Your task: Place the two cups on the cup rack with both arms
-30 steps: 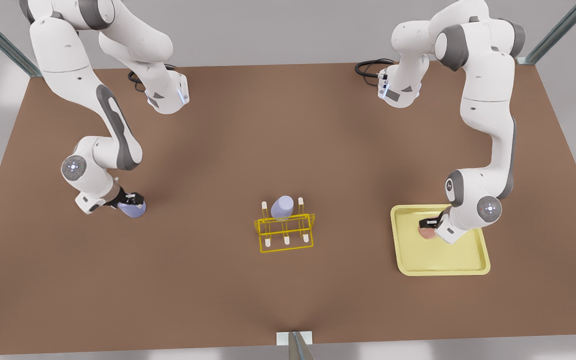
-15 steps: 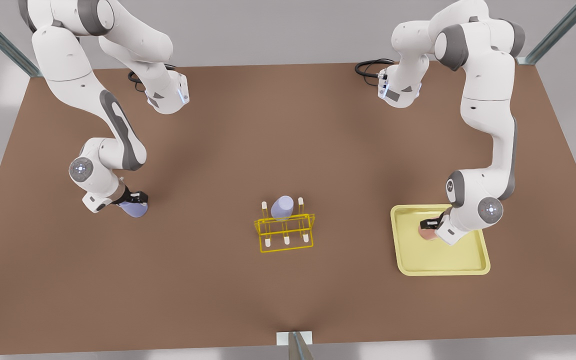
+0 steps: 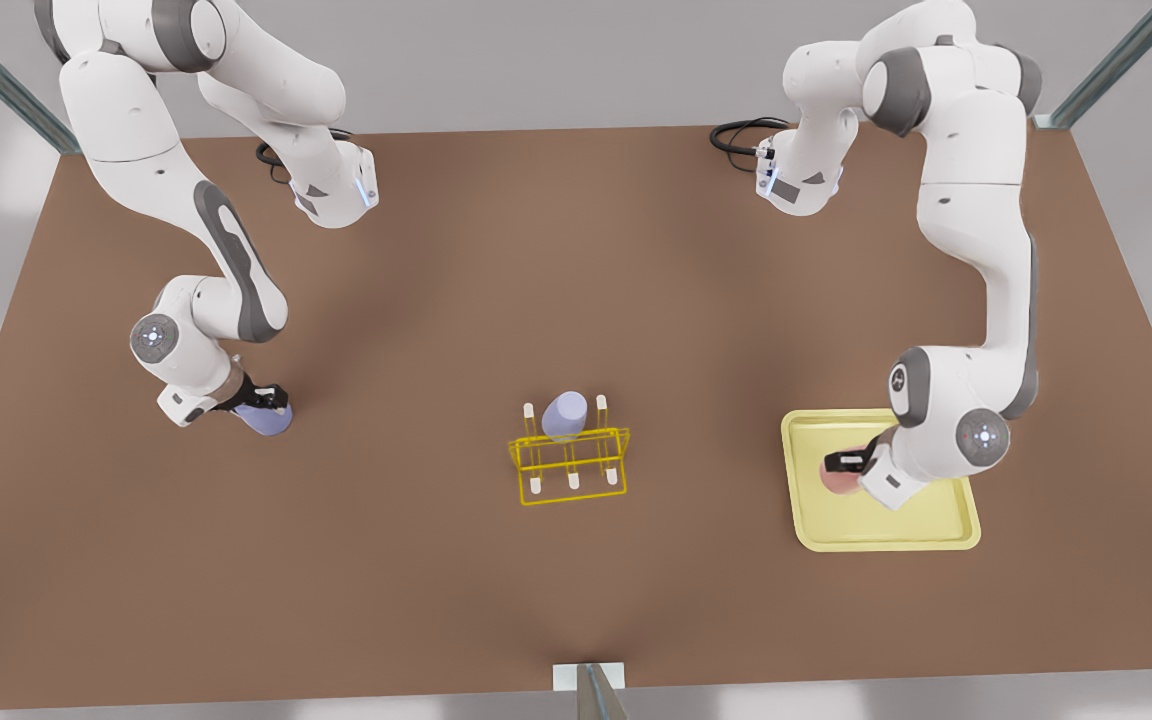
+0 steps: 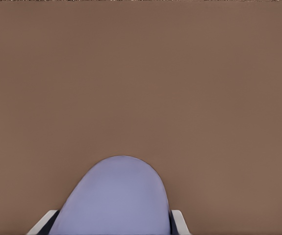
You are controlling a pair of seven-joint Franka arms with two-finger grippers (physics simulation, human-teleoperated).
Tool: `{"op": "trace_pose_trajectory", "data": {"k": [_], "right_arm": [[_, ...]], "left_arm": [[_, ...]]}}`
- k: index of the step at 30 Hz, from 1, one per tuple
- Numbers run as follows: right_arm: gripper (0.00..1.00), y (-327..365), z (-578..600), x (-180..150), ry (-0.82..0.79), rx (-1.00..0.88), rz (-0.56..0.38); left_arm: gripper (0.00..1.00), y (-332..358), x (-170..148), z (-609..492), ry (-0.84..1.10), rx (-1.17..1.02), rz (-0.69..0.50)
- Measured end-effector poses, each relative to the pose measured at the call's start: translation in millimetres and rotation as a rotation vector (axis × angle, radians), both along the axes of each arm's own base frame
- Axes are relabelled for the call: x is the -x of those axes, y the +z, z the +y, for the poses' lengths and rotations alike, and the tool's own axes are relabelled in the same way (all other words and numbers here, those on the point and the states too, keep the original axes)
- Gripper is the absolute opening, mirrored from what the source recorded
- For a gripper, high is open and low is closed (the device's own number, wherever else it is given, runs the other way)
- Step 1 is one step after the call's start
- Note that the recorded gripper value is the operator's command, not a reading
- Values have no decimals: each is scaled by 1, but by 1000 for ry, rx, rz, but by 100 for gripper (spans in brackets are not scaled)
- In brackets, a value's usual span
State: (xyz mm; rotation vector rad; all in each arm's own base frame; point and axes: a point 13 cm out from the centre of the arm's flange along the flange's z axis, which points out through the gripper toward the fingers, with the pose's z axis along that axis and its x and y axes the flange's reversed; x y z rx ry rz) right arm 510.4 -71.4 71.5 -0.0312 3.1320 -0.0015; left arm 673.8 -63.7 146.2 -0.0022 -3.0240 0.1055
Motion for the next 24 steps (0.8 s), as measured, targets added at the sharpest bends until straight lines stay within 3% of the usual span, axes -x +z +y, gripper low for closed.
{"op": "trace_pose_trajectory", "data": {"k": [9, 18, 24], "right_arm": [[81, 8, 1, -8, 17, 0, -1], [81, 42, 48, -50, 108, -22, -43], [81, 61, 114, -74, 190, -75, -77]], "left_arm": [[80, 28, -15, -143, -1, 79, 8], [80, 100, -25, -262, 144, 266, -35], [80, 95, 0, -336, 179, 307, -10]]}}
